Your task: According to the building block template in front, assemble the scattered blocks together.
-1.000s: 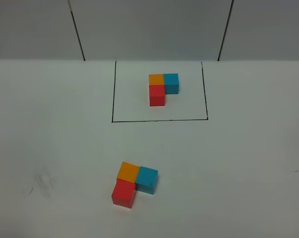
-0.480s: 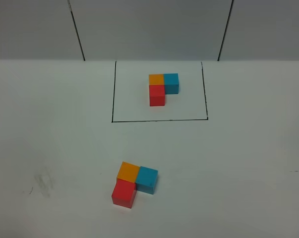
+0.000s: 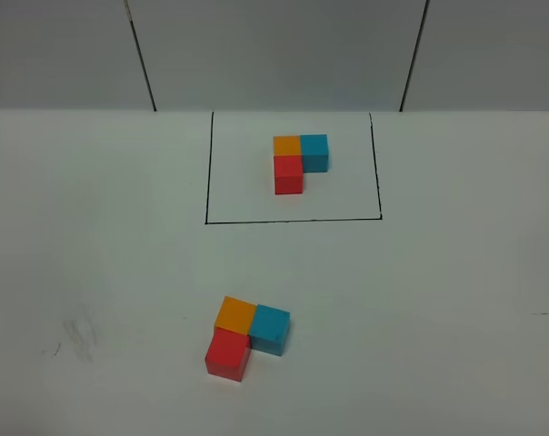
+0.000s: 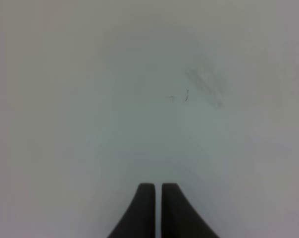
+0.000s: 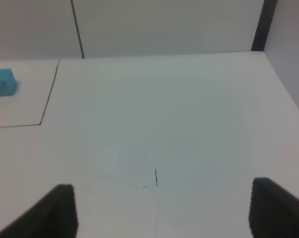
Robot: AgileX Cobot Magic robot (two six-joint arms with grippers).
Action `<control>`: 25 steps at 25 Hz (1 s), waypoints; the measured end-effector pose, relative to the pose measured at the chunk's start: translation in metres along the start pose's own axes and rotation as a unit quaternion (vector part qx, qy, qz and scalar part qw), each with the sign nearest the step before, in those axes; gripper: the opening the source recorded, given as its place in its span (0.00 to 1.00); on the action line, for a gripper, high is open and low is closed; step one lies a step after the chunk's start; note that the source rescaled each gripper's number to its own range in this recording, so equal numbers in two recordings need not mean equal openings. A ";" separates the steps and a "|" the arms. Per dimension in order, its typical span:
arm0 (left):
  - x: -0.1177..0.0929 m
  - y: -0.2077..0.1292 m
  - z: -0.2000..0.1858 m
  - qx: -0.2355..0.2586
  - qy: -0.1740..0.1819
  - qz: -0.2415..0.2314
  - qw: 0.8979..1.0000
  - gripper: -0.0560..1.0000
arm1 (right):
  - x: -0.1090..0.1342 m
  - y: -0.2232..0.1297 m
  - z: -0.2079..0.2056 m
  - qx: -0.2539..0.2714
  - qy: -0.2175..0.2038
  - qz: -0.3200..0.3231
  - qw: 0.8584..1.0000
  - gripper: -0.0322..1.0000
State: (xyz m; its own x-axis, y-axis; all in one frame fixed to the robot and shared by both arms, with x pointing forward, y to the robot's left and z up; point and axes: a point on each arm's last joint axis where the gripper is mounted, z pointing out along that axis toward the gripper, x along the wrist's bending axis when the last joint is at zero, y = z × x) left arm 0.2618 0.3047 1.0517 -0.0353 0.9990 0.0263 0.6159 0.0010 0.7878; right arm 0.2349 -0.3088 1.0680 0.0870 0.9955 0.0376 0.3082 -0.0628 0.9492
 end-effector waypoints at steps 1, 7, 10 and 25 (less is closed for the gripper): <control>0.000 0.000 0.000 0.000 0.000 0.000 1.000 0.06 | 0.000 0.000 0.000 0.000 0.000 0.000 1.000 0.82; 0.000 0.000 0.000 0.000 0.000 0.000 1.000 0.06 | 0.000 0.000 0.000 -0.001 0.000 -0.001 1.000 0.82; 0.000 0.000 0.000 0.000 0.000 0.000 1.000 0.06 | 0.000 0.000 0.000 -0.001 0.000 -0.001 1.000 0.82; 0.000 0.000 0.000 0.000 0.000 0.000 1.000 0.06 | -0.001 -0.007 -0.001 0.040 -0.005 0.000 0.999 0.82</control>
State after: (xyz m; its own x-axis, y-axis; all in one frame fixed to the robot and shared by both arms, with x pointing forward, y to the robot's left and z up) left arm 0.2618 0.3047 1.0517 -0.0359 0.9990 0.0256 0.6159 0.0019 0.7878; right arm 0.2319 -0.3092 1.0617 0.0962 0.9948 0.0347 0.3832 -0.0692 0.9211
